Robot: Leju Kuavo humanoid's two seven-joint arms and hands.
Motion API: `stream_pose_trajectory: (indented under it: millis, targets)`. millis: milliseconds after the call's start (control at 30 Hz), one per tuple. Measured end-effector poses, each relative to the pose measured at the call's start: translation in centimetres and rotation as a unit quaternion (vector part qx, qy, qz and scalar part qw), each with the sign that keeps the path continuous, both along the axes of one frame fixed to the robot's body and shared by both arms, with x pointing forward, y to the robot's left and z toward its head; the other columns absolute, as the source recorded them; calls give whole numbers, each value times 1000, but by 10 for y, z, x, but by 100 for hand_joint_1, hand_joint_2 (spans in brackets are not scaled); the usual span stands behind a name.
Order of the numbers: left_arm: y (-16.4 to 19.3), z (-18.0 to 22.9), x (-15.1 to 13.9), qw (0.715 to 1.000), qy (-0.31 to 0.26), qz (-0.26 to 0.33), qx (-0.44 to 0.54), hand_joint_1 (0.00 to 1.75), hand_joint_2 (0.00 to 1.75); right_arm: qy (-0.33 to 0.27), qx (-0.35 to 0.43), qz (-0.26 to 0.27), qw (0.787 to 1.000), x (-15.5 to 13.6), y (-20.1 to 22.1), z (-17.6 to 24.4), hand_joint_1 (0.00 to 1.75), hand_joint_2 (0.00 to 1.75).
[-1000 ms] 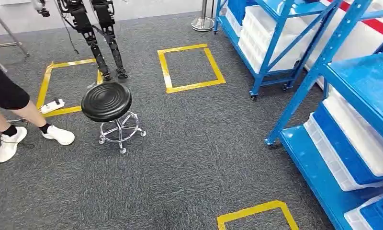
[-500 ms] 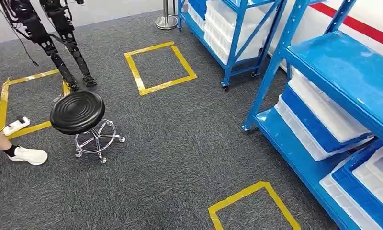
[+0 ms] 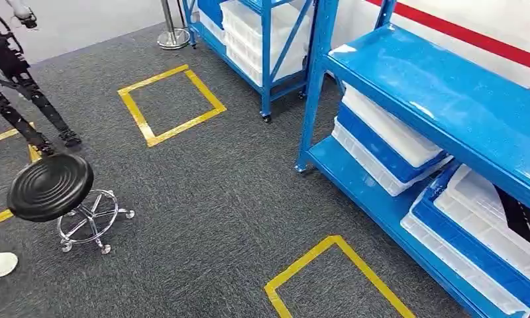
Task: Take the parts from the cabinet and place them on the table.
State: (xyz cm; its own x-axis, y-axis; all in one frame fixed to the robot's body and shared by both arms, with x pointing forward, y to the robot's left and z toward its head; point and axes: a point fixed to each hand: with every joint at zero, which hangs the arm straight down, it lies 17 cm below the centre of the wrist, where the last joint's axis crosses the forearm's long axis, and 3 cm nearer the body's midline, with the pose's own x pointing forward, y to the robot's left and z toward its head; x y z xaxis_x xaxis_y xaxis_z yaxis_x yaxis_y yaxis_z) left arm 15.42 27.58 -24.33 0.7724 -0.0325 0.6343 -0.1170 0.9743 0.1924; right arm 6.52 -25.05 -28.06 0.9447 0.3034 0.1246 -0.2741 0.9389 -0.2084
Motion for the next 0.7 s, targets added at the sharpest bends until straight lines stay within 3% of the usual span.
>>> stream_pose_trajectory:
  millis: [700]
  targets:
    - [1,2,6,1000,-5,-2,1,0,0,-3,2,2,1000,3,1,0,0,0]
